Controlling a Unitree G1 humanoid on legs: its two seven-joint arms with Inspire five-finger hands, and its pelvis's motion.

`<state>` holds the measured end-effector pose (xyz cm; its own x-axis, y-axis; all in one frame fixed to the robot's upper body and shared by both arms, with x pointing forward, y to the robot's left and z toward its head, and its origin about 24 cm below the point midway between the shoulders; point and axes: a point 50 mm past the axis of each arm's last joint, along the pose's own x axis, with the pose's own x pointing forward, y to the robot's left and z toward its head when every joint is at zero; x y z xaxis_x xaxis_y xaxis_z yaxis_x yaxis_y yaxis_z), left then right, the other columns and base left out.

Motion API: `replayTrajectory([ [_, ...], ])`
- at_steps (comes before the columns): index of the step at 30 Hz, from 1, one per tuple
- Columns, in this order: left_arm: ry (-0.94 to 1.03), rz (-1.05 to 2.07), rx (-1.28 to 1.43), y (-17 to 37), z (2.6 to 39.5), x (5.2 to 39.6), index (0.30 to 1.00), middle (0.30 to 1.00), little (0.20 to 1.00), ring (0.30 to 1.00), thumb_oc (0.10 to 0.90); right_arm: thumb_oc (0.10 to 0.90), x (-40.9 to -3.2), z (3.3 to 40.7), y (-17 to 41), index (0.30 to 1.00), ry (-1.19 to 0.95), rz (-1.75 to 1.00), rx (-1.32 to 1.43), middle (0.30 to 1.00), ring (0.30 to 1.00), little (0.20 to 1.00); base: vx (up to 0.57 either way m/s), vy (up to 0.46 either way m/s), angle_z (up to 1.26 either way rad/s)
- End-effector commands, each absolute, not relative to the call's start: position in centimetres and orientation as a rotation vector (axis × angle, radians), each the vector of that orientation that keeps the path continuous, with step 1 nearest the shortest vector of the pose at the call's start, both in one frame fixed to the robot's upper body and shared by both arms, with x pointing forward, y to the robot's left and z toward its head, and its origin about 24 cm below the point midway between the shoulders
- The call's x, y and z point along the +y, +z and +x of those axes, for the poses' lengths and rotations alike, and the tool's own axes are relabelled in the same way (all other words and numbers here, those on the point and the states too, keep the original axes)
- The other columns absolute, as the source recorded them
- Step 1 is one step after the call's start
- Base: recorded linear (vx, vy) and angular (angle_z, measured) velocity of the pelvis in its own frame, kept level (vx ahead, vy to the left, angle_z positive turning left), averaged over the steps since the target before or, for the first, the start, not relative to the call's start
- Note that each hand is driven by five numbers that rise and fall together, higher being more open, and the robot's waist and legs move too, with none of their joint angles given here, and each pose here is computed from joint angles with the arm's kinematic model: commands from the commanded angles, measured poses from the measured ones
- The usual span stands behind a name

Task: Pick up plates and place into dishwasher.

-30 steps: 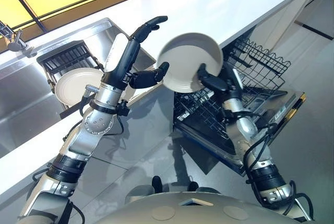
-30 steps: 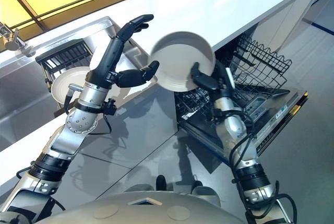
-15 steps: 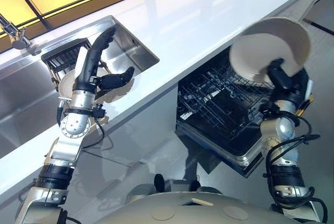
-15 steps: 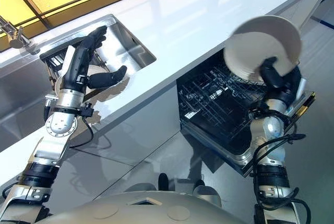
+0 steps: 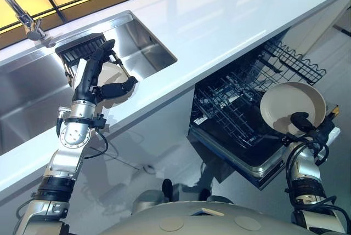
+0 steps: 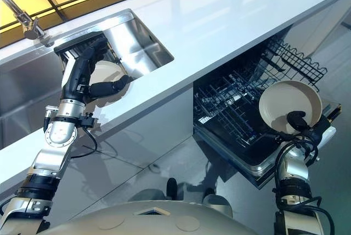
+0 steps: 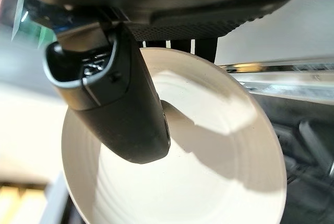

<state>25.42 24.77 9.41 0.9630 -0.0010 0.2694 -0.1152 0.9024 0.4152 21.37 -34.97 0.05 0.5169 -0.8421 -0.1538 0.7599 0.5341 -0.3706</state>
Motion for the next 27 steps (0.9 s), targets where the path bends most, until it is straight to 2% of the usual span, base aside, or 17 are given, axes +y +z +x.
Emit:
replayTrajectory([
  [1, 0.119, 0.412, -0.563, 15.3, 25.8, 25.6, 0.9, 0.9, 0.9, 0.9, 0.8, 0.1, -37.1, 25.5, 9.0, 0.3, -0.962, -0.56, -0.001, 0.3, 0.3, 0.2, 0.06, 0.002, 0.33],
  [10, 0.097, 0.429, -0.538, 15.2, 25.3, 26.0, 0.9, 0.9, 0.9, 0.9, 0.8, 0.1, -38.7, 26.6, 13.2, 0.3, -1.027, -0.904, -0.021, 0.3, 0.3, 0.2, 0.08, 0.009, 0.24],
  [15, 0.093, 0.424, -0.532, 15.4, 25.0, 26.5, 0.9, 0.9, 0.9, 0.9, 0.8, 0.1, -39.8, 27.0, 16.2, 0.3, -1.036, -1.216, -0.01, 0.3, 0.3, 0.2, 0.06, 0.004, 0.19],
  [27, 0.061, 0.402, -0.539, 15.1, 24.4, 26.2, 0.9, 0.9, 0.9, 0.9, 0.8, 0.1, -41.5, 27.2, 15.0, 0.3, -0.905, -1.496, 0.273, 0.3, 0.3, 0.2, 0.05, -0.001, 0.12],
])
